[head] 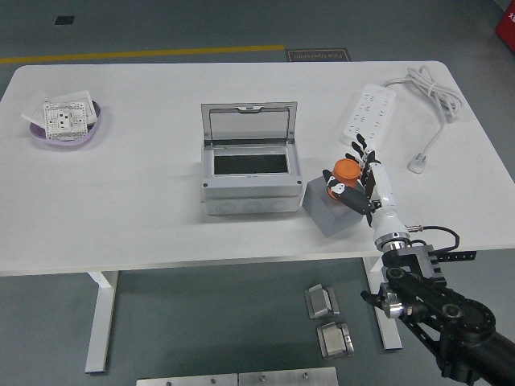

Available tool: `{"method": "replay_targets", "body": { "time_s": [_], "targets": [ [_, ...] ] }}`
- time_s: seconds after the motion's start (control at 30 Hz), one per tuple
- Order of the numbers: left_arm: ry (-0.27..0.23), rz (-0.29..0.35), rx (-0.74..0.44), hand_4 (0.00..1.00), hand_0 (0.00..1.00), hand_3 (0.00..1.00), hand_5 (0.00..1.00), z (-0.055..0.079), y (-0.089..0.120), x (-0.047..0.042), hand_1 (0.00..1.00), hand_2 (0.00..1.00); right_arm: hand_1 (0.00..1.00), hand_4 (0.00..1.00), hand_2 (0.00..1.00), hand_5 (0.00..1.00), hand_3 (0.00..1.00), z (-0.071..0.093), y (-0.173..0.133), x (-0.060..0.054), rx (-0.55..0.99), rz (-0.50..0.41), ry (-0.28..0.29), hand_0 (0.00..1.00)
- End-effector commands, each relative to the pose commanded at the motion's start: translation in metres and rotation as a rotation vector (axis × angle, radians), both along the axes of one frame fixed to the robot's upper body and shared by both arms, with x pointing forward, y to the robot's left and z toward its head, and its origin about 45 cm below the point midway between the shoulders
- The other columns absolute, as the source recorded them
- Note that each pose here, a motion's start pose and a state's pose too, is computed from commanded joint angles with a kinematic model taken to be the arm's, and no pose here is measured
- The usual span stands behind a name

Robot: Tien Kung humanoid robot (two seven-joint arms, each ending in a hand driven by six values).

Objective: Pick up the cylinder from the cube,place it in the box,flap close box

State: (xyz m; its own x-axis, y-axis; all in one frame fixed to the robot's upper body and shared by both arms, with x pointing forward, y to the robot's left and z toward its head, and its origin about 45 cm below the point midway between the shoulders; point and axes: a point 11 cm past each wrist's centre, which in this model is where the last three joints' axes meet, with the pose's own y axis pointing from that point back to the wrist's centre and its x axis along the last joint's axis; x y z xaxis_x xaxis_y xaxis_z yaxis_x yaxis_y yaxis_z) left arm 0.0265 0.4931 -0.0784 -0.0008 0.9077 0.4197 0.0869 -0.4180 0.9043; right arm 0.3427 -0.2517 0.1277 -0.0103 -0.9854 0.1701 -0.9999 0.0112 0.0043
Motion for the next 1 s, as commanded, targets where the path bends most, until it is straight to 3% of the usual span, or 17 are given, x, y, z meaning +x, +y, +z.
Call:
{"method": "replay_targets", "body": {
  "time_s": [0.33,0.37,0.53,0.57,0.73,0.77,1.0],
  "targets": [
    [-0.001,-0.001,-0.001,0.753,0.713,0.796,0.313,-0.0004,-0.0008,0.0006,0.712,0.609,0.867,0.756,0.921,0.083,0.997,-0.0011,0.0024,0.0024,0.017,0.004,0.006,0.779],
    [-0.001,-0.002,-0.001,0.753,0.713,0.796,0.313,-0.0004,-0.0008,0.0007,0.713,0.608,0.83,0.751,0.85,0.088,0.922,-0.0011,0.0025,0.0027,0.02,0.003,0.006,0.767],
    [0.0,-0.002,-0.002,0.753,0.713,0.796,0.313,-0.0006,-0.0012,0.0005,0.713,0.608,0.83,0.751,0.85,0.088,0.922,-0.0014,0.0029,0.0041,0.031,0.0,0.009,0.767],
    [0.0,-0.002,-0.002,0.753,0.713,0.796,0.311,-0.0007,-0.0014,0.0005,0.712,0.607,0.798,0.717,0.781,0.082,0.848,-0.0016,0.0028,0.0043,0.034,-0.001,0.01,0.764],
    [0.0,-0.003,-0.003,0.753,0.713,0.796,0.311,-0.0009,-0.0018,0.0003,0.712,0.607,0.798,0.717,0.781,0.082,0.848,-0.0021,0.0033,0.0053,0.042,-0.003,0.012,0.764],
    [0.0,-0.003,-0.003,0.754,0.712,0.796,0.31,-0.0009,-0.0019,0.0004,0.712,0.608,0.758,0.546,0.73,0.024,0.744,-0.0021,0.0038,0.0056,0.043,-0.002,0.012,0.749],
    [-0.001,-0.005,-0.003,0.754,0.712,0.796,0.309,-0.0008,-0.0019,0.0012,0.712,0.608,0.752,0.512,0.709,0.032,0.721,-0.001,0.0082,0.0079,0.047,0.006,0.012,0.744]
  ]
}}
